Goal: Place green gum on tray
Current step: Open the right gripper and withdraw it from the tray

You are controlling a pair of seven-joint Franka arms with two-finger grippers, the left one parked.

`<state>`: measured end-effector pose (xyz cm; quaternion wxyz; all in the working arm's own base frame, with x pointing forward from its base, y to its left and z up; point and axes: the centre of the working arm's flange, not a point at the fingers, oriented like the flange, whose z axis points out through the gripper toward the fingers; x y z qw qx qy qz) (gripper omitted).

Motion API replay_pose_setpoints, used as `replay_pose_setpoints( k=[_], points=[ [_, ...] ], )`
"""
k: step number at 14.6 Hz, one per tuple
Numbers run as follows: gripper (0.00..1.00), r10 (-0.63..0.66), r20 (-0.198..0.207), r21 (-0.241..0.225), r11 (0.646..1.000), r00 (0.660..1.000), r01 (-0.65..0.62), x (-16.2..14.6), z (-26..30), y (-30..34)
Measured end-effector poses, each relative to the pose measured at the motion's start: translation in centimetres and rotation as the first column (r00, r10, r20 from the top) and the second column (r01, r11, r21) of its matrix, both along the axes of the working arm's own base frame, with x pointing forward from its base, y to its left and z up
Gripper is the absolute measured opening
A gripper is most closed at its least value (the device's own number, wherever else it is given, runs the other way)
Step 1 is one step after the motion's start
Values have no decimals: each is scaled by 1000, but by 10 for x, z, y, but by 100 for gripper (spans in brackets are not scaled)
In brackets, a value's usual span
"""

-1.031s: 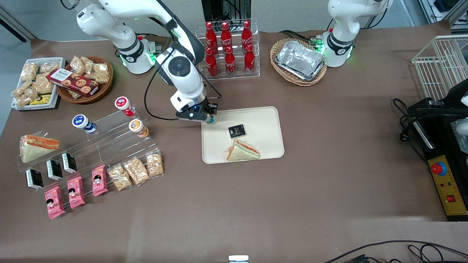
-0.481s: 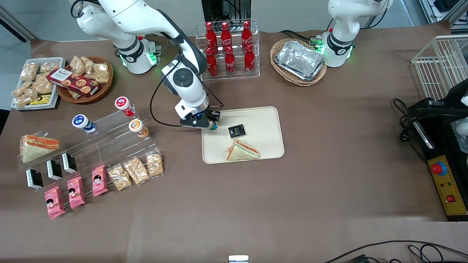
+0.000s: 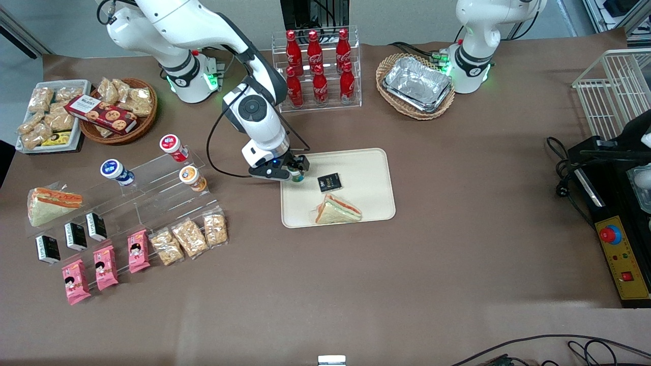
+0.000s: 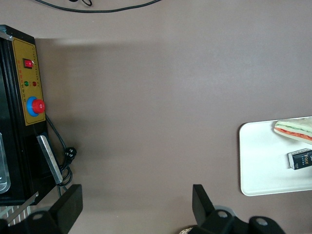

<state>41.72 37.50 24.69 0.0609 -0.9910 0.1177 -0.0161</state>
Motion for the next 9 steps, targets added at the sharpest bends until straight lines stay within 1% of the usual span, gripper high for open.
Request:
replay_pose_setpoints(
  k=[2,3,5,6,7,8,9],
  points=[
    [100,-24,1,-7,1000,1000,24,18,34,-6],
    [100,-42,-11,-19,999,999,42,30,61,-13],
    [100,-53,-55,-58,997,997,50,61,134,-42],
    [100,-30,-81,-75,997,996,24,78,173,-65],
    [100,-1,-98,-81,997,995,-7,93,209,-93],
    [100,22,-98,-78,997,995,-30,109,239,-125],
    [100,44,-88,-72,996,995,-51,125,262,-159]
  ],
)
